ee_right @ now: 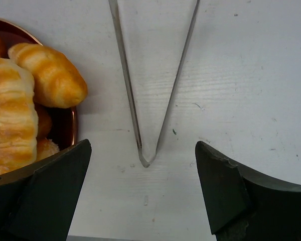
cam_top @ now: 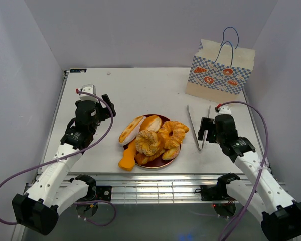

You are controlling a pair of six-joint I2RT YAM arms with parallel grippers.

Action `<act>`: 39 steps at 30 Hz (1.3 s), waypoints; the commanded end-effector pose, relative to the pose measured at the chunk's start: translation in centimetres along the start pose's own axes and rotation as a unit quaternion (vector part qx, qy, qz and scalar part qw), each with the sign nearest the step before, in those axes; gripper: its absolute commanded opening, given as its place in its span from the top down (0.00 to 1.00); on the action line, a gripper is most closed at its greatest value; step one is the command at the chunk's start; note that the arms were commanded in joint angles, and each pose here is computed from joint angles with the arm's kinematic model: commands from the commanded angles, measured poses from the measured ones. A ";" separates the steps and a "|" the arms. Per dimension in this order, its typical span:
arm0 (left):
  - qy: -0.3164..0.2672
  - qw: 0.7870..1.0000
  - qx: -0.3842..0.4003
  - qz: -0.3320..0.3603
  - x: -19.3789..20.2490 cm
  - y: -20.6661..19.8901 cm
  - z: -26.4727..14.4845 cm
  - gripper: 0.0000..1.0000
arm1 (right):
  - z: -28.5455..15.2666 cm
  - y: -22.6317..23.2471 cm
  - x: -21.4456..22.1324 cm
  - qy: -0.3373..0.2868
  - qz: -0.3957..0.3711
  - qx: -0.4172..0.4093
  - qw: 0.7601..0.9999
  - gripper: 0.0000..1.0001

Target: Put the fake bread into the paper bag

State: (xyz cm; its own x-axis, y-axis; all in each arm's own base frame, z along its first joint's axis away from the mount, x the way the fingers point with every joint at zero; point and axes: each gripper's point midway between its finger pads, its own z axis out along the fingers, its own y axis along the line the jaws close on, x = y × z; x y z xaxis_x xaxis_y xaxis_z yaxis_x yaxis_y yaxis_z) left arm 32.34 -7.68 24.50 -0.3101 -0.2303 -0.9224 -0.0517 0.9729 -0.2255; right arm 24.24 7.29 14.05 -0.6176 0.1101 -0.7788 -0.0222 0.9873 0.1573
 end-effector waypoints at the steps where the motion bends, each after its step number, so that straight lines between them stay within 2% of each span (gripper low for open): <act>1: -0.010 1.000 0.012 0.000 -1.4 -0.7 -0.4 0.02 | 0.6 0.0 2.4 0.060 -0.037 0.005 0.998 0.10; 7: -0.003 1.000 0.016 0.004 -1.1 -0.9 -0.1 0.02 | 2.6 -1.2 3.9 0.090 -0.041 0.057 0.993 0.10; 14: 0.002 1.000 0.018 0.004 -1.0 -1.0 -0.1 0.02 | 5.7 -0.9 5.7 0.129 -0.051 0.067 0.988 0.10; 31: 0.005 1.000 0.008 0.007 -0.7 -0.7 0.2 0.02 | 12.2 0.4 4.4 0.138 -0.057 0.083 0.985 0.10; 37: 0.008 1.000 0.010 0.008 -0.6 -0.8 0.3 0.02 | 13.2 0.0 5.0 0.143 -0.034 0.071 0.987 0.01; 39: 0.009 1.000 0.012 0.009 -0.5 -0.8 0.4 0.02 | 13.3 -0.4 5.5 0.150 -0.027 0.070 0.986 0.07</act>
State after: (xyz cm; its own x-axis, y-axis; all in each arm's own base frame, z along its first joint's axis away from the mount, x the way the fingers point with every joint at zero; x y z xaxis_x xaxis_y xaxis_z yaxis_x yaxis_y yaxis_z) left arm 32.66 -8.29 23.33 -0.3586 -0.2082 -0.9100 -0.0340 0.9771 -0.2102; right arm 30.48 9.11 1.94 -0.8338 0.0138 -0.5518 0.0238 0.9997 -0.0109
